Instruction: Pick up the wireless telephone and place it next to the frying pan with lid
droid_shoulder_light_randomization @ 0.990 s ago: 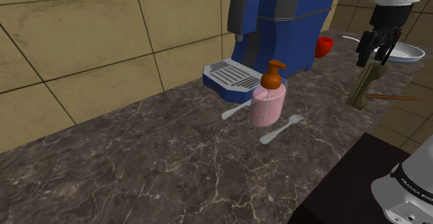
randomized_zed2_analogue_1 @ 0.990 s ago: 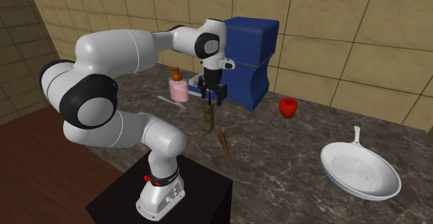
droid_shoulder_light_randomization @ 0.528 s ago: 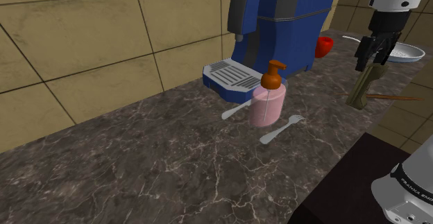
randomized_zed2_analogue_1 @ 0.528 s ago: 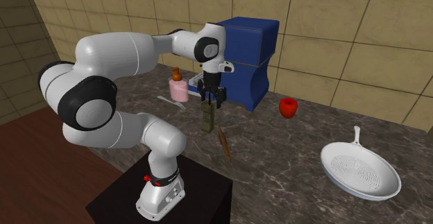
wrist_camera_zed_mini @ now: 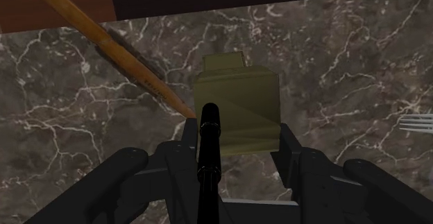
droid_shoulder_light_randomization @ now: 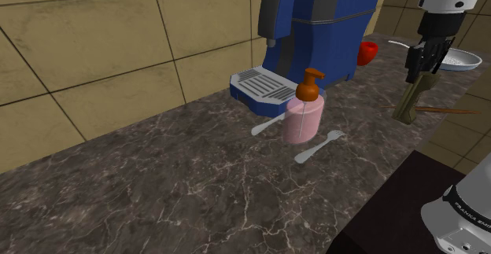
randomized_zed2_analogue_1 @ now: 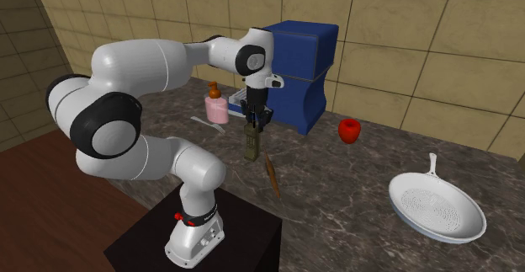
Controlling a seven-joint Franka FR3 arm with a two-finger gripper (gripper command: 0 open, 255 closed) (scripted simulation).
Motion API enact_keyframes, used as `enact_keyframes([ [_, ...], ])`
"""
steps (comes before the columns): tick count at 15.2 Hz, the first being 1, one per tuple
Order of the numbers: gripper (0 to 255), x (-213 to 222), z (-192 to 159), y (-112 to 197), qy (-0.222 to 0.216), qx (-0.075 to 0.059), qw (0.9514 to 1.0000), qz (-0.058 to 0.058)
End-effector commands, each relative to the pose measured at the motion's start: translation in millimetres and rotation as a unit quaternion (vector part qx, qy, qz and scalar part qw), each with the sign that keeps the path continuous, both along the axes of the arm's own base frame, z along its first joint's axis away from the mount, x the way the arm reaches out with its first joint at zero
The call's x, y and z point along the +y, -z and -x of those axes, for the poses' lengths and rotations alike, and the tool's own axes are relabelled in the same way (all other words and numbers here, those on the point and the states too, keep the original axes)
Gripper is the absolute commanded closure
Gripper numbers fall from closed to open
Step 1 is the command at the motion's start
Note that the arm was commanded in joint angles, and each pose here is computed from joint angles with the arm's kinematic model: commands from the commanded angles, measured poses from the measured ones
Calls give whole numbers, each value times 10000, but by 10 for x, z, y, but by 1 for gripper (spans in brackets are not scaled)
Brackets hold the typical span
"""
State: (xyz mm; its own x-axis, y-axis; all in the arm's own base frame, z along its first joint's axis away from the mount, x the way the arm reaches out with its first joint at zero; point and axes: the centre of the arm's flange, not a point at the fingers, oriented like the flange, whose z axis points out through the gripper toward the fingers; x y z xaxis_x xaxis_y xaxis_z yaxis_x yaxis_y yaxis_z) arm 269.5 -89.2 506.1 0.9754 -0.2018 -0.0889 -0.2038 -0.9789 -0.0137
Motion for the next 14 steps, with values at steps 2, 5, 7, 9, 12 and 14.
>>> enact_keyframes([
  [2, 255, 0, 0, 1, 0, 2, 10000, 0],
  [5, 255, 0, 0, -51, 0, 2, 10000, 0],
  [7, 255, 0, 0, -156, 0, 2, 10000, 0],
  [9, 255, 0, 0, -262, 0, 2, 10000, 0],
  [12, 255, 0, 0, -420, 0, 2, 10000, 0],
  [14, 255, 0, 0, -526, 0, 2, 10000, 0],
])
